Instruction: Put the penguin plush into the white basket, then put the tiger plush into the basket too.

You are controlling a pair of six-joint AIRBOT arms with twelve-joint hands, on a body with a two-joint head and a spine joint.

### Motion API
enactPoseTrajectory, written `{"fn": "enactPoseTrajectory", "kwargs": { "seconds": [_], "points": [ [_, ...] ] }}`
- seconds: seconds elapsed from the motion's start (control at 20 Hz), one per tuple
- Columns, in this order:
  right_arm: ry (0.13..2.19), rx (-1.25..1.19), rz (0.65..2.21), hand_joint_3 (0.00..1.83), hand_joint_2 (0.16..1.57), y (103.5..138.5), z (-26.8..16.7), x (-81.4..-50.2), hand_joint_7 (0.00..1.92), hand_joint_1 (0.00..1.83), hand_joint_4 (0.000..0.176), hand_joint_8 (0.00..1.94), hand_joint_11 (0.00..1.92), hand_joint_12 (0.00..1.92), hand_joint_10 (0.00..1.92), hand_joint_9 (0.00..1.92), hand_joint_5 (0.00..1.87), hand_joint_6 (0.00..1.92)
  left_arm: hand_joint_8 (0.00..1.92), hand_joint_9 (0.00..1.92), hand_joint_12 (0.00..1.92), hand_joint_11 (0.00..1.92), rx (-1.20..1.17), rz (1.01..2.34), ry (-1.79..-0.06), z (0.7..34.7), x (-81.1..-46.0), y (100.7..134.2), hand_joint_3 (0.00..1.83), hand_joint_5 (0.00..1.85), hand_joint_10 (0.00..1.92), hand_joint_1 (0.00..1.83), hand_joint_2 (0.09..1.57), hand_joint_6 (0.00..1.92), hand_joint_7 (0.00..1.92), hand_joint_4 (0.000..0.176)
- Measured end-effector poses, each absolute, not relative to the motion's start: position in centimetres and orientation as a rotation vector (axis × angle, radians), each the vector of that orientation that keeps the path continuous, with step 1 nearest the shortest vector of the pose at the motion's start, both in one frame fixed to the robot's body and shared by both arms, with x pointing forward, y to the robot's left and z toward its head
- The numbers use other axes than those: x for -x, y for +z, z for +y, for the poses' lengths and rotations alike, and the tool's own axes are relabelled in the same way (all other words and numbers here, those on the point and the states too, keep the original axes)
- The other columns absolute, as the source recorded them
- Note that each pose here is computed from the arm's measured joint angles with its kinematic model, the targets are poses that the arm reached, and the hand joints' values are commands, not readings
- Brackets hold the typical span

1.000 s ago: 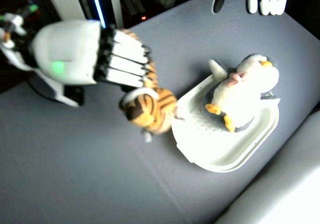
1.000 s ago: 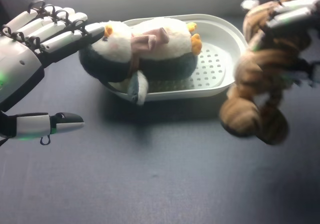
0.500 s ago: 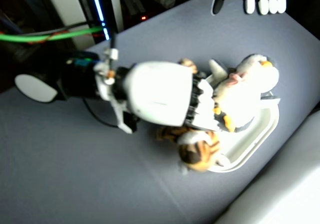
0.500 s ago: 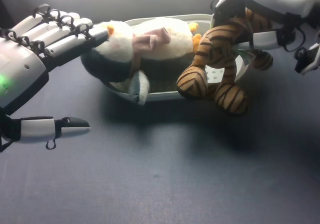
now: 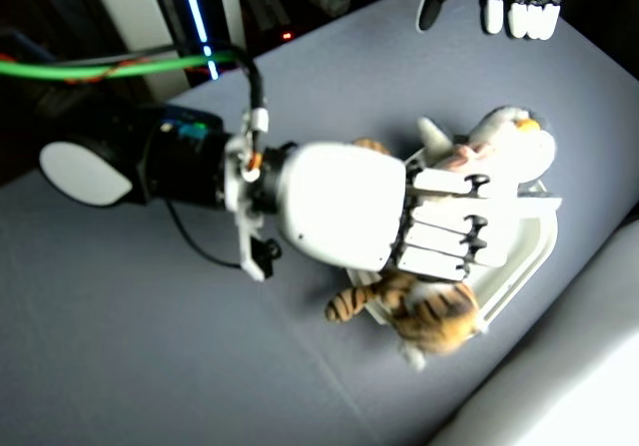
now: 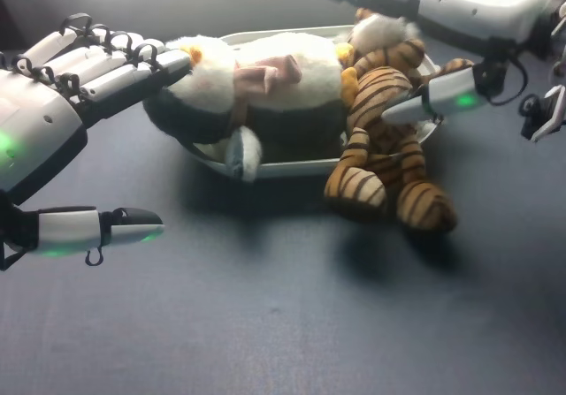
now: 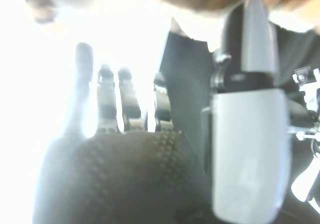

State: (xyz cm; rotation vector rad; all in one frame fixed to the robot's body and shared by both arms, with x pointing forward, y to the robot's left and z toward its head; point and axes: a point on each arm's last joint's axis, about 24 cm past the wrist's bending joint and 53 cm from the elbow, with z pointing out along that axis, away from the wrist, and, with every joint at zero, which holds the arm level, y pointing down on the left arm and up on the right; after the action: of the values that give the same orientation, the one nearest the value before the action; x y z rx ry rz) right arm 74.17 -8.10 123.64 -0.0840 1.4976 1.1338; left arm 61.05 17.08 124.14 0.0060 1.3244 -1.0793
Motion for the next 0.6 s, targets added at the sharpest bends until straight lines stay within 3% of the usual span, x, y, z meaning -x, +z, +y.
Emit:
{"fn": "enactPoseTrajectory", "kwargs": {
  "seconds": [0.05, 0.1, 0.25, 0.35, 0.45, 0.5, 0.55, 0.6],
  "points": [
    [1.172, 0.073, 1.479, 0.02, 0.99, 123.6, -8.6, -73.2, 0.0, 0.78, 0.176, 0.0, 0.0, 0.0, 0.0, 0.0, 0.0, 0.0, 0.0, 0.19, 0.51, 0.0, 0.009, 1.323, -1.081, 17.4, -60.9, 123.9, 0.0, 0.24, 0.0, 0.89, 0.93, 0.0, 0.23, 0.052],
    [1.195, 0.062, 1.464, 0.02, 1.0, 123.5, -9.6, -72.3, 0.0, 0.82, 0.176, 0.0, 0.0, 0.0, 0.0, 0.0, 0.0, 0.0, 0.0, 0.17, 0.53, 0.0, 0.031, 1.322, -1.079, 17.9, -60.9, 123.7, 0.0, 0.23, 0.0, 0.88, 0.94, 0.0, 0.21, 0.048],
    [1.228, 0.0, 1.43, 0.01, 1.02, 123.1, -13.6, -69.9, 0.0, 0.78, 0.176, 0.0, 0.0, 0.0, 0.0, 0.0, 0.0, 0.0, 0.0, 0.14, 0.35, 0.0, 0.106, 1.307, -1.072, 19.8, -61.0, 123.4, 0.0, 0.2, 0.0, 0.8, 0.95, 0.0, 0.18, 0.057],
    [1.291, -0.039, 1.372, 0.02, 1.06, 123.7, -15.6, -68.1, 0.0, 0.81, 0.176, 0.0, 0.0, 0.0, 0.0, 0.0, 0.0, 0.0, 0.0, 0.08, 0.17, 0.0, 0.126, 1.276, -1.094, 20.3, -60.3, 123.7, 0.0, 0.16, 0.0, 0.82, 0.96, 0.0, 0.12, 0.087],
    [1.362, -0.061, 1.328, 0.0, 1.01, 123.9, -16.8, -65.9, 0.0, 0.78, 0.176, 0.0, 0.0, 0.0, 0.0, 0.0, 0.0, 0.0, 0.01, 0.06, 0.04, 0.0, 0.146, 1.257, -1.129, 20.6, -59.6, 123.8, 0.0, 0.14, 0.0, 0.88, 0.93, 0.0, 0.09, 0.136],
    [1.39, -0.063, 1.32, 0.0, 1.01, 123.9, -17.0, -65.0, 0.0, 0.75, 0.176, 0.0, 0.0, 0.0, 0.0, 0.0, 0.0, 0.0, 0.0, 0.07, 0.04, 0.01, 0.163, 1.247, -1.137, 21.1, -59.3, 123.7, 0.0, 0.12, 0.01, 0.89, 0.93, 0.0, 0.09, 0.139],
    [1.412, -0.062, 1.309, 0.0, 0.99, 123.9, -17.3, -64.2, 0.0, 0.72, 0.176, 0.0, 0.0, 0.0, 0.0, 0.0, 0.0, 0.0, 0.0, 0.08, 0.04, 0.01, 0.196, 1.232, -1.136, 22.0, -59.3, 123.6, 0.0, 0.09, 0.01, 0.87, 0.95, 0.0, 0.08, 0.111],
    [1.436, -0.082, 1.293, 0.0, 1.01, 123.9, -17.9, -63.8, 0.0, 0.7, 0.176, 0.0, 0.0, 0.0, 0.0, 0.0, 0.0, 0.0, 0.0, 0.06, 0.04, 0.02, 0.231, 1.217, -1.134, 22.8, -59.3, 123.6, 0.0, 0.05, 0.0, 0.86, 0.96, 0.0, 0.07, 0.11]
  ]
}}
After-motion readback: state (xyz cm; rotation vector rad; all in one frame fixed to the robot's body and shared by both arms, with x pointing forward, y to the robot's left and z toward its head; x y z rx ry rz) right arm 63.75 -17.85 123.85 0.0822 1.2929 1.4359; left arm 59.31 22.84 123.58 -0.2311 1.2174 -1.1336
